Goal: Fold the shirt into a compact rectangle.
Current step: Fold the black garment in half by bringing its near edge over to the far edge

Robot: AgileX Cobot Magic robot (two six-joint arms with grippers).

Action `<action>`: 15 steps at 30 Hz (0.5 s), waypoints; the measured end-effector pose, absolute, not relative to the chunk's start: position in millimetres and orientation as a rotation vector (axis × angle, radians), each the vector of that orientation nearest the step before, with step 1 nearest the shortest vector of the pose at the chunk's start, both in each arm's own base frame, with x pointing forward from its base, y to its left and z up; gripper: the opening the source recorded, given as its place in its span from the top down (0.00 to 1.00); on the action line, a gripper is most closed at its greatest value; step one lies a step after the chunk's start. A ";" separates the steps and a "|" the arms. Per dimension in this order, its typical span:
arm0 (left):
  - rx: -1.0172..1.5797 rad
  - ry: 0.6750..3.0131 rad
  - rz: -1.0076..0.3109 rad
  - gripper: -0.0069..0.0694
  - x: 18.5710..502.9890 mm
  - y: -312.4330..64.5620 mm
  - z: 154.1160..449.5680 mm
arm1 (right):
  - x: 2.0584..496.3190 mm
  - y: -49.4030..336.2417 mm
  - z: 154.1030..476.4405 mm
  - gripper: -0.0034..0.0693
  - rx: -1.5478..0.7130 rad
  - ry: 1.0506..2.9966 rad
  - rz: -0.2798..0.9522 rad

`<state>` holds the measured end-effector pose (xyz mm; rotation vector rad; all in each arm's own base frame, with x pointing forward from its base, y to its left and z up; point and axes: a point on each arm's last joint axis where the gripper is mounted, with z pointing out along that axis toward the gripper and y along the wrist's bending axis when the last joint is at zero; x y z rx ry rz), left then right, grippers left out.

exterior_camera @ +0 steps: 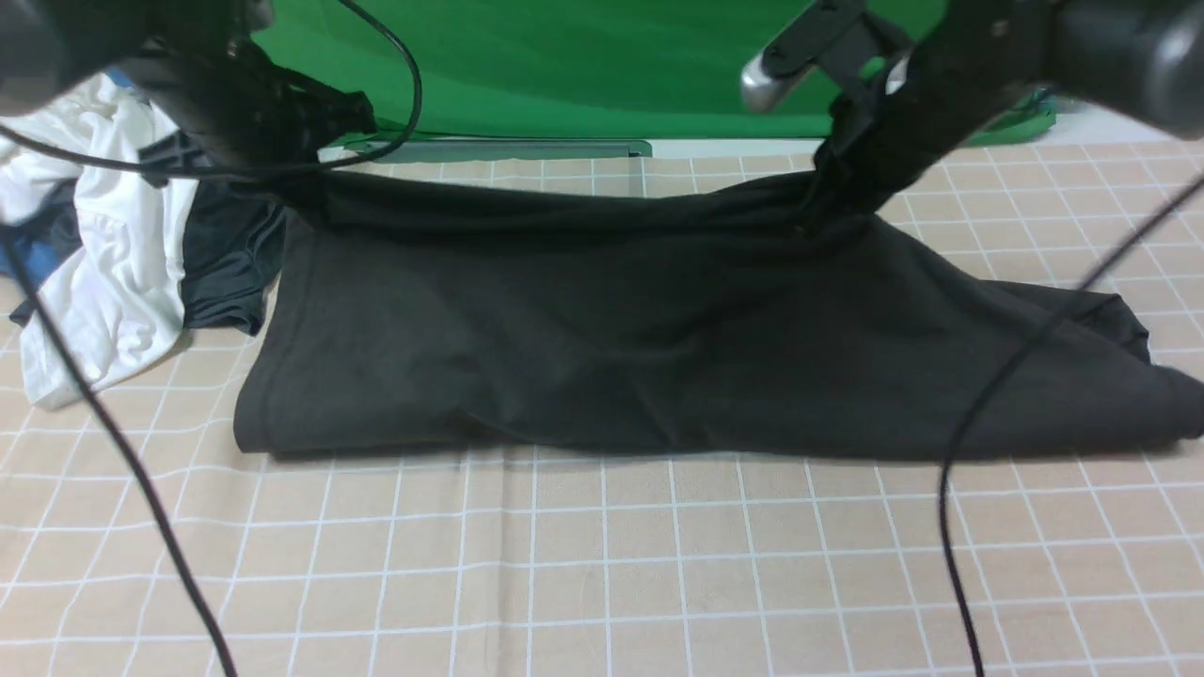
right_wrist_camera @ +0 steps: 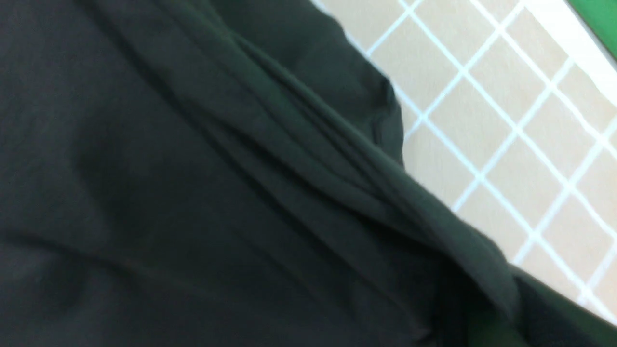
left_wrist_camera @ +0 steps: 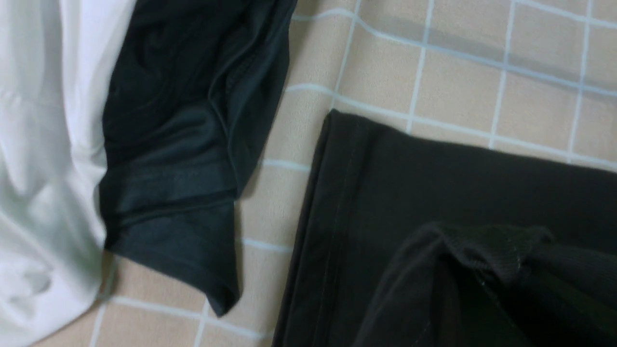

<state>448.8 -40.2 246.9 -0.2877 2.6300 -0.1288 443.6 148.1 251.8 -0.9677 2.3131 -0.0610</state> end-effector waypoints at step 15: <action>-0.369 2.603 -0.113 0.73 474.4 -22.6 215.7 | 489.4 163.4 198.5 0.81 -0.924 2.191 -0.074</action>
